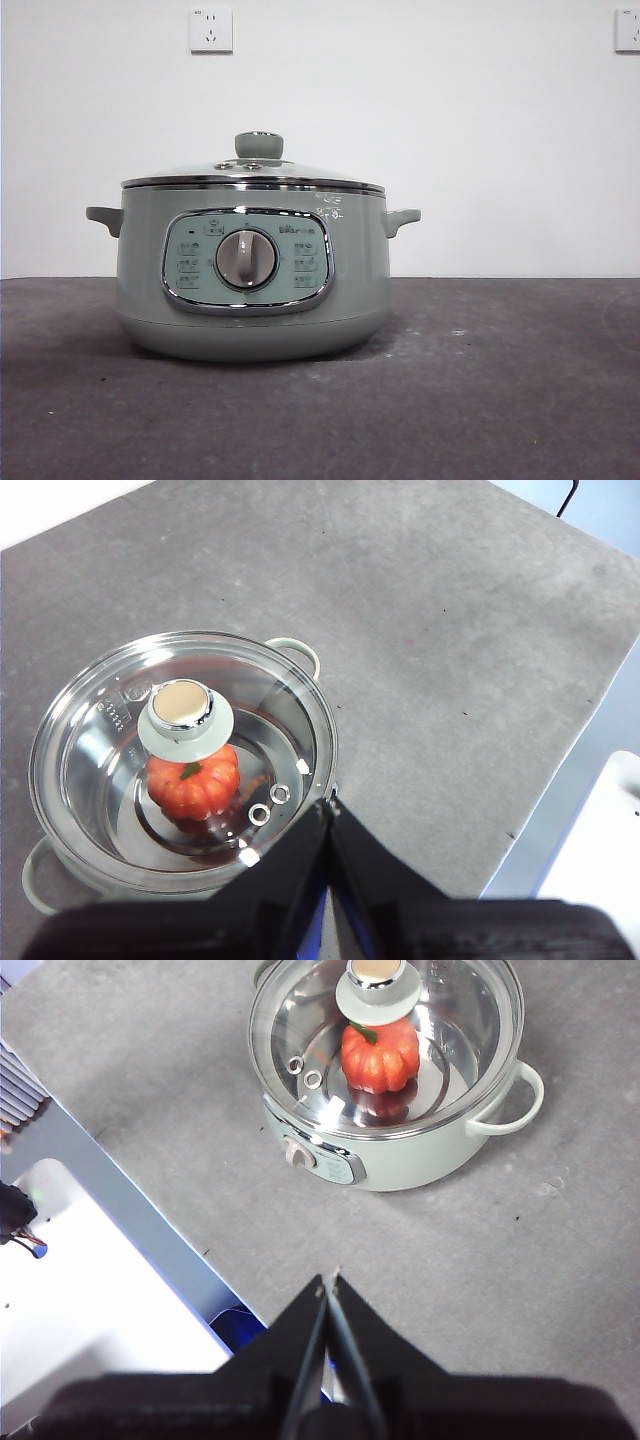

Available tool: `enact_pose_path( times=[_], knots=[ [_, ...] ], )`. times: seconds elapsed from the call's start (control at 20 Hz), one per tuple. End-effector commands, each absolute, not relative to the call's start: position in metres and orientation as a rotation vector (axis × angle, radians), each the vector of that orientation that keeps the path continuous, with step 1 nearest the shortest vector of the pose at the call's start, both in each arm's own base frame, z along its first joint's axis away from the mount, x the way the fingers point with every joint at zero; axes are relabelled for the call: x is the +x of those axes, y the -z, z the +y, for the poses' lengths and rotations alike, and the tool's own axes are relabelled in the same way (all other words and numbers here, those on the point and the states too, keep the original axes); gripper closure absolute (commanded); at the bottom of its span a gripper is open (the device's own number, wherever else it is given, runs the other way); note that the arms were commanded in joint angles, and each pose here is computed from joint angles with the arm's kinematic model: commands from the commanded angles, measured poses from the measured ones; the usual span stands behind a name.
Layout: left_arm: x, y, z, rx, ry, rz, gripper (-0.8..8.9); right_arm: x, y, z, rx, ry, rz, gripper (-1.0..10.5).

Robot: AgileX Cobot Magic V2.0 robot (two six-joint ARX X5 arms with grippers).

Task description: Pick up the pumpkin,open the lid,put the pumpkin in the pot,close the lid

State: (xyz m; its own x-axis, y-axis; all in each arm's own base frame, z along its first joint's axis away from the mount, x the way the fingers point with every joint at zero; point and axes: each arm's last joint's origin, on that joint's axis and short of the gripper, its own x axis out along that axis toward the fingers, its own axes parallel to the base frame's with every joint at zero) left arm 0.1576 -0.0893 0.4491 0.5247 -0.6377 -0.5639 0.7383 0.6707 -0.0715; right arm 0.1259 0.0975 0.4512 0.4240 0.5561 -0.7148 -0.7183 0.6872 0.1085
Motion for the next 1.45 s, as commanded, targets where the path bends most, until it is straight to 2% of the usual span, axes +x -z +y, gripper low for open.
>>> enact_pose_path(
  times=[0.05, 0.3, 0.5, 0.7, 0.85, 1.0, 1.1, 1.2, 1.45],
  knots=[
    [0.157, -0.449, -0.090, 0.184, 0.832, 0.594, 8.18, 0.124, -0.451, 0.096, -0.220, -0.799, 0.811, 9.5],
    [0.158, -0.449, -0.090, 0.184, 0.832, 0.594, 8.18, 0.124, -0.451, 0.096, -0.221, -0.799, 0.811, 9.5],
    [0.163, -0.453, -0.088, 0.162, 0.755, 0.555, 8.17, 0.122, -0.452, 0.095, -0.220, -0.799, 0.806, 9.5],
    [0.173, -0.471, -0.061, 0.118, 0.581, 0.353, 8.18, 0.122, -0.452, 0.095, -0.219, -0.799, 0.804, 9.5],
    [0.168, -0.468, -0.044, 0.090, 0.490, 0.167, 8.17, 0.122, -0.452, 0.095, -0.219, -0.799, 0.804, 9.5],
    [0.159, -0.434, -0.031, 0.097, 0.406, -0.035, 8.17, 0.122, -0.452, 0.095, -0.219, -0.799, 0.804, 9.5],
    [0.150, -0.402, -0.022, 0.104, 0.355, -0.111, 8.17, 0.122, -0.452, 0.094, -0.219, -0.799, 0.803, 9.5],
    [0.138, -0.369, -0.015, 0.107, 0.299, -0.131, 8.17, 0.121, -0.452, 0.094, -0.219, -0.799, 0.802, 9.5],
    [0.113, -0.290, 0.000, 0.078, 0.091, -0.061, 8.17, 0.121, -0.452, 0.094, -0.218, -0.800, 0.799, 9.5]
  ],
)
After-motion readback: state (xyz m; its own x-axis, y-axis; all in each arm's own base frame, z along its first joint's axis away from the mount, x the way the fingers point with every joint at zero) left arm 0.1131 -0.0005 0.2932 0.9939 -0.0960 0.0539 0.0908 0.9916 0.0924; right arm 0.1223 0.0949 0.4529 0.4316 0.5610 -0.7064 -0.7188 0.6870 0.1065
